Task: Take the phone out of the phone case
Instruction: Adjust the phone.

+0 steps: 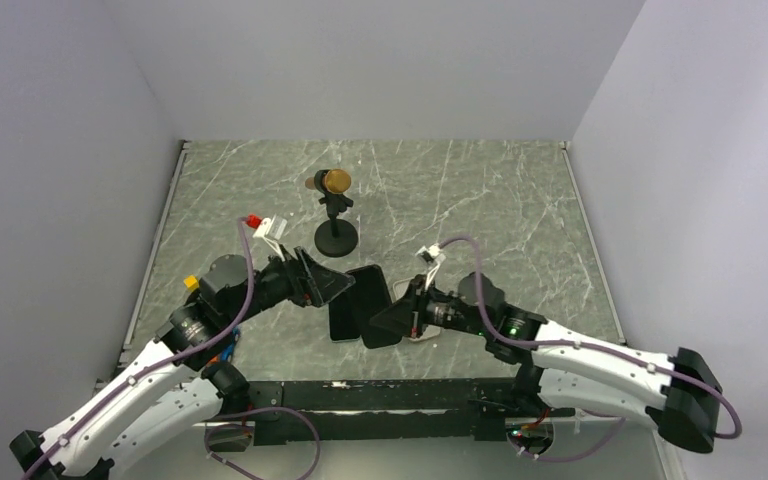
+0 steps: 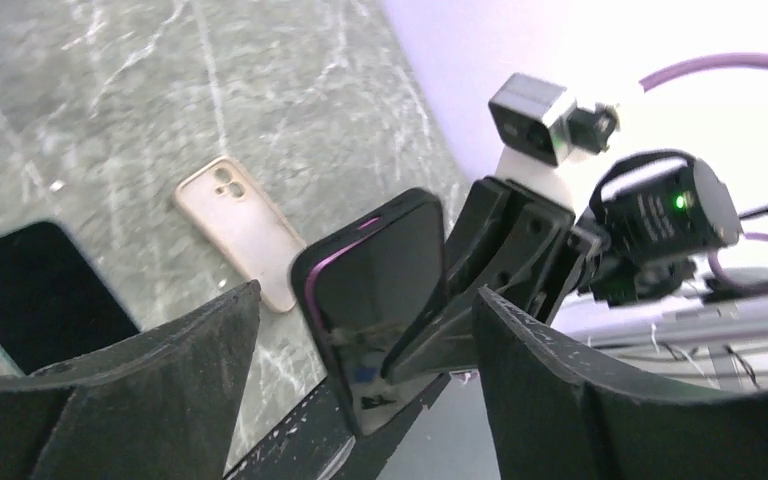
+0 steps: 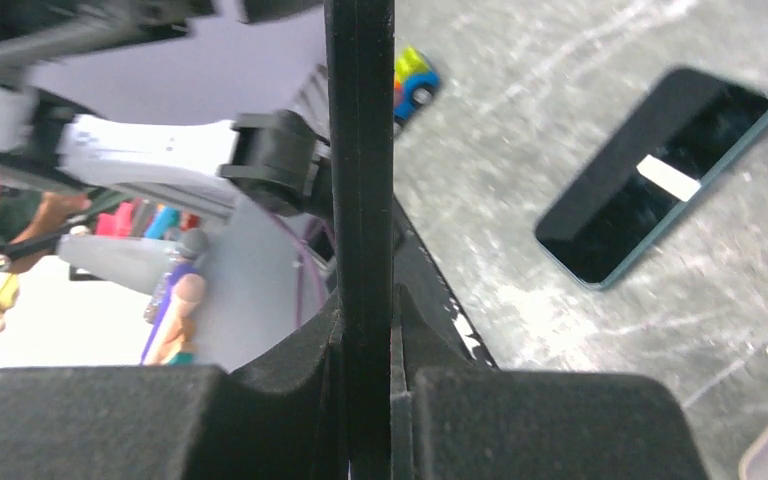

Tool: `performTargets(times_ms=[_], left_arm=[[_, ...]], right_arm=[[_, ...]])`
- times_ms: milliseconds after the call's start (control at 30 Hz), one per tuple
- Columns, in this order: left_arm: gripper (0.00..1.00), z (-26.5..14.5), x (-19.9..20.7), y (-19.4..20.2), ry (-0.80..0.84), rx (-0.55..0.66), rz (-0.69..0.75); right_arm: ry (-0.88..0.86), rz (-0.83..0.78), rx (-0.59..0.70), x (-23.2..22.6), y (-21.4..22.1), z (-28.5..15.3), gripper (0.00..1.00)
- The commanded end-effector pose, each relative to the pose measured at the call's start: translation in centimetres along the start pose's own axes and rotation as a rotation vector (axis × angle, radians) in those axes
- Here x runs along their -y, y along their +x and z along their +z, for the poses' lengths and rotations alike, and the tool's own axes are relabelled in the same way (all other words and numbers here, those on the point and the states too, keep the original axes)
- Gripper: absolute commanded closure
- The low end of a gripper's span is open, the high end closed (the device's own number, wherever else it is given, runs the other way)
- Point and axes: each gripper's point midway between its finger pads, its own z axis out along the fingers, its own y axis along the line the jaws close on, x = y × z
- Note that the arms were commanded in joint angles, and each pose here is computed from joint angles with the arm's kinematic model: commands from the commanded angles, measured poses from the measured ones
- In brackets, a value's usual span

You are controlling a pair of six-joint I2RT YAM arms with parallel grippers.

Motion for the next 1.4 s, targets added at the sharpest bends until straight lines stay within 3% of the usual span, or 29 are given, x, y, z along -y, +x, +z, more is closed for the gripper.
performTargets(times_ms=[0,133,233,467,633,667,767,833,900,1067,1200,1367], left_arm=[[0.22,0.2,4.2,-0.2,0.250,-0.005,0.116],[0.10,-0.1,7.2,0.1,0.419,-0.047,0.167],[0.14,-0.4,9.0,0.2,0.518,-0.070,0.198],[0.53,-0.5,9.3,-0.8,0.492,-0.049,0.235],[0.99,-0.3,9.3,-0.8,0.481,-0.063,0.244],[1.00,-0.4,9.3,-0.7,0.484,-0.067,0.250],[1.00,-0.5,10.0,-0.5,0.519,-0.093,0.273],[1.00,-0.5,10.0,0.0,0.513,-0.152,0.287],[1.00,-0.2,9.9,0.8,0.513,-0.231,0.291],[1.00,0.3,9.4,2.5,0.521,-0.378,0.295],[1.00,0.0,9.9,2.8,0.564,-0.403,0.301],[1.00,0.0,9.6,3.1,0.554,-0.435,0.327]], right_arm=[[-0.259,-0.087,0.129,-6.1,-4.1,-3.2,1.00],[-0.324,-0.105,0.163,-7.7,-5.2,-4.8,1.00],[-0.361,-0.116,0.161,-8.6,-5.5,-5.0,1.00],[-0.432,-0.126,0.142,-9.6,-5.0,-5.1,1.00],[-0.396,-0.123,0.141,-9.1,-5.2,-4.9,1.00],[-0.369,-0.122,0.135,-8.8,-5.3,-4.7,0.90],[-0.249,-0.139,0.073,-7.2,-5.2,-3.9,0.43],[-0.173,-0.154,0.004,-6.3,-5.1,-3.7,0.29],[-0.165,-0.185,-0.080,-6.2,-4.8,-3.7,0.23],[-0.284,-0.267,-0.234,-7.5,-3.6,-3.6,0.27],[-0.417,-0.302,-0.322,-8.5,-2.3,-4.1,0.50],[-0.525,-0.322,-0.346,-9.7,-2.1,-4.8,0.66]])
